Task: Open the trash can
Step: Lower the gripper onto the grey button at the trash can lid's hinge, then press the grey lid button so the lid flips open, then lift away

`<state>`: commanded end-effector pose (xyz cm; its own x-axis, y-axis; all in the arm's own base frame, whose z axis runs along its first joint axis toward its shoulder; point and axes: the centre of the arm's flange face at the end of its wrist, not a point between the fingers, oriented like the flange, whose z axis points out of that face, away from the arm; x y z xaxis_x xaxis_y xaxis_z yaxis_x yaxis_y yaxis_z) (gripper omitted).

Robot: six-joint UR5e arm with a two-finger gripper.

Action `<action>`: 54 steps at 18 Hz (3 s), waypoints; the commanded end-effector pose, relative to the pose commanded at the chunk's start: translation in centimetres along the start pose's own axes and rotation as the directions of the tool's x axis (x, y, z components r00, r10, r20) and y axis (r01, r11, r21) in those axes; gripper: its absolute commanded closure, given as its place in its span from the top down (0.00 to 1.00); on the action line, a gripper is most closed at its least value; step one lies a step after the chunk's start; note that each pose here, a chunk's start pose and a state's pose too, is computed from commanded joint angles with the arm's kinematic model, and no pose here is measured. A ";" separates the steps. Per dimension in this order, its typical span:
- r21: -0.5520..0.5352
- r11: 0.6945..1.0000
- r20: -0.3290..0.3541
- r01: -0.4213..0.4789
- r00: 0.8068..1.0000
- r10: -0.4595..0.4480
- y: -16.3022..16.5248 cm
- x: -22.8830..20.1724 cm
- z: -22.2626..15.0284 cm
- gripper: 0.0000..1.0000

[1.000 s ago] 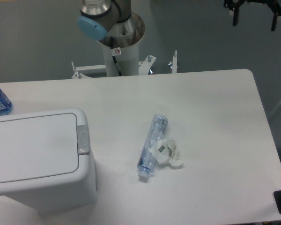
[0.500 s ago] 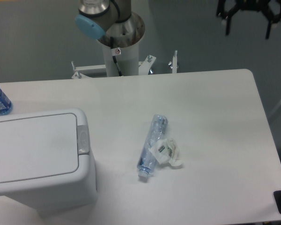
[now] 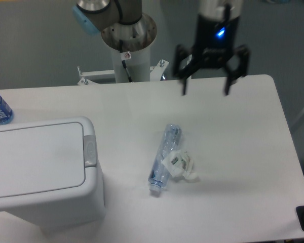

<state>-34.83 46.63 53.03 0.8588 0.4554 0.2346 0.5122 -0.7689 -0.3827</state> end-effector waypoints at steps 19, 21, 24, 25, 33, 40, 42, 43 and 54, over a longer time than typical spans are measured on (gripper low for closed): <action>0.033 0.999 -0.097 0.026 0.995 -0.023 -2.8 7.6 8.0 1.00; 0.032 0.999 -0.098 0.025 0.995 -0.022 -2.8 7.5 8.1 1.00; 0.027 0.999 -0.098 0.027 0.995 -0.024 -2.8 7.4 8.3 1.00; 0.026 0.999 -0.099 0.023 0.995 -0.020 -2.8 7.5 8.5 1.00; 0.010 1.000 -0.101 0.019 0.995 -0.018 -2.8 7.7 9.5 1.00; 0.004 1.000 -0.104 0.015 0.994 -0.014 -2.8 8.0 10.0 1.00; 0.003 1.000 -0.105 0.014 0.994 -0.014 -2.8 7.9 10.1 1.00; 0.005 1.000 -0.104 0.013 0.994 -0.013 -2.8 7.9 10.0 1.00; 0.008 1.000 -0.101 0.002 0.995 -0.001 -3.0 7.8 10.3 1.00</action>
<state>-29.61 57.11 46.85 0.8533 0.4085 0.3239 0.5138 -0.7644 -0.3895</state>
